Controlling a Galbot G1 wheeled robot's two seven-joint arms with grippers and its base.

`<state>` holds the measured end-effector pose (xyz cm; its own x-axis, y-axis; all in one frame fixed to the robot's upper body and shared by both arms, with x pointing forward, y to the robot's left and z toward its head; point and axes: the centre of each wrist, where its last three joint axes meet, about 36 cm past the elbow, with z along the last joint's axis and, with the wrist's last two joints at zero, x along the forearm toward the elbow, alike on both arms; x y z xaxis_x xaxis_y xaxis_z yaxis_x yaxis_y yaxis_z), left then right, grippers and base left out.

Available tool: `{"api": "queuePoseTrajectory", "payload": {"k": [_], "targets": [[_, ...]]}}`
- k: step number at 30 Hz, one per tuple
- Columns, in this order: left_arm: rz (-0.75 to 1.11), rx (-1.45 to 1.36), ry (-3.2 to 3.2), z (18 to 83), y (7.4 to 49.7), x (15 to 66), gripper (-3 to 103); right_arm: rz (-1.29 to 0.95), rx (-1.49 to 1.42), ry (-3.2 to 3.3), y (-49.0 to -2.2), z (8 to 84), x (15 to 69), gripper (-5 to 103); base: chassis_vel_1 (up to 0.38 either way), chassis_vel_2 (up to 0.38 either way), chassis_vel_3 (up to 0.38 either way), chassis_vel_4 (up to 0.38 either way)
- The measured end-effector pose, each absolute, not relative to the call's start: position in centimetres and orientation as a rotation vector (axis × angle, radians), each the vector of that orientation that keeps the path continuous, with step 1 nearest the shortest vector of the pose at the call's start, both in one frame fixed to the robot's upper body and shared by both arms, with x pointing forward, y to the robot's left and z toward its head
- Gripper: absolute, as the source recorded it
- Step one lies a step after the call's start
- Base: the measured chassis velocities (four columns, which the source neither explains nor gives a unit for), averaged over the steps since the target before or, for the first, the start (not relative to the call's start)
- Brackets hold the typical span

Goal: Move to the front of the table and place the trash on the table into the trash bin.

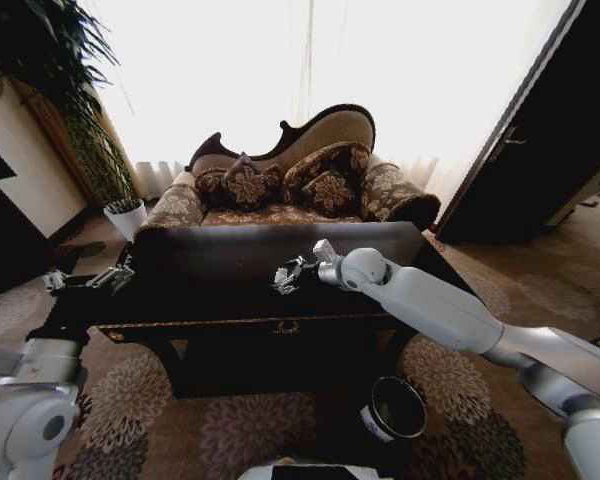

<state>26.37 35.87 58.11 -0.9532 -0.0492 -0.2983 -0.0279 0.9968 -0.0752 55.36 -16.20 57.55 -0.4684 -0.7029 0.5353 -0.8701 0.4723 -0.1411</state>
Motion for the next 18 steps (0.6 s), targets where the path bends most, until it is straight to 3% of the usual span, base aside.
{"api": "queuePoseTrajectory", "payload": {"k": [2,4,8,10,14,16,18], "targets": [[-0.102,-0.054,2.835,58.09,35.84,26.4,100,0.571,1.319,-2.317,-16.29,57.5,55.45,75,0.0,0.0,0.0,0.0],[-0.102,-0.054,2.835,58.09,35.84,26.4,100,0.573,1.319,-2.316,-16.31,57.49,55.47,75,0.0,0.0,0.0,0.0],[-0.102,-0.053,2.836,58.07,35.83,26.4,100,0.579,1.321,-2.315,-16.32,57.35,55.49,54,0.0,0.0,0.0,0.0],[-0.102,-0.054,2.836,58.08,35.83,26.4,100,0.579,1.321,-2.314,-16.34,57.31,55.49,54,0.0,0.0,0.0,0.0],[-0.1,-0.054,2.836,58.1,35.85,26.38,100,0.583,1.323,-2.311,-16.6,57.32,55.29,32,0.0,0.0,0.0,0.0],[-0.1,-0.054,2.836,58.1,35.84,26.37,100,0.584,1.323,-2.311,-16.69,57.33,55.25,32,0.0,0.0,0.0,0.0],[-0.099,-0.053,2.836,58.12,35.83,26.37,100,0.587,1.321,-2.311,-16.94,57.34,55.13,21,0.0,0.0,0.0,0.0]]}}
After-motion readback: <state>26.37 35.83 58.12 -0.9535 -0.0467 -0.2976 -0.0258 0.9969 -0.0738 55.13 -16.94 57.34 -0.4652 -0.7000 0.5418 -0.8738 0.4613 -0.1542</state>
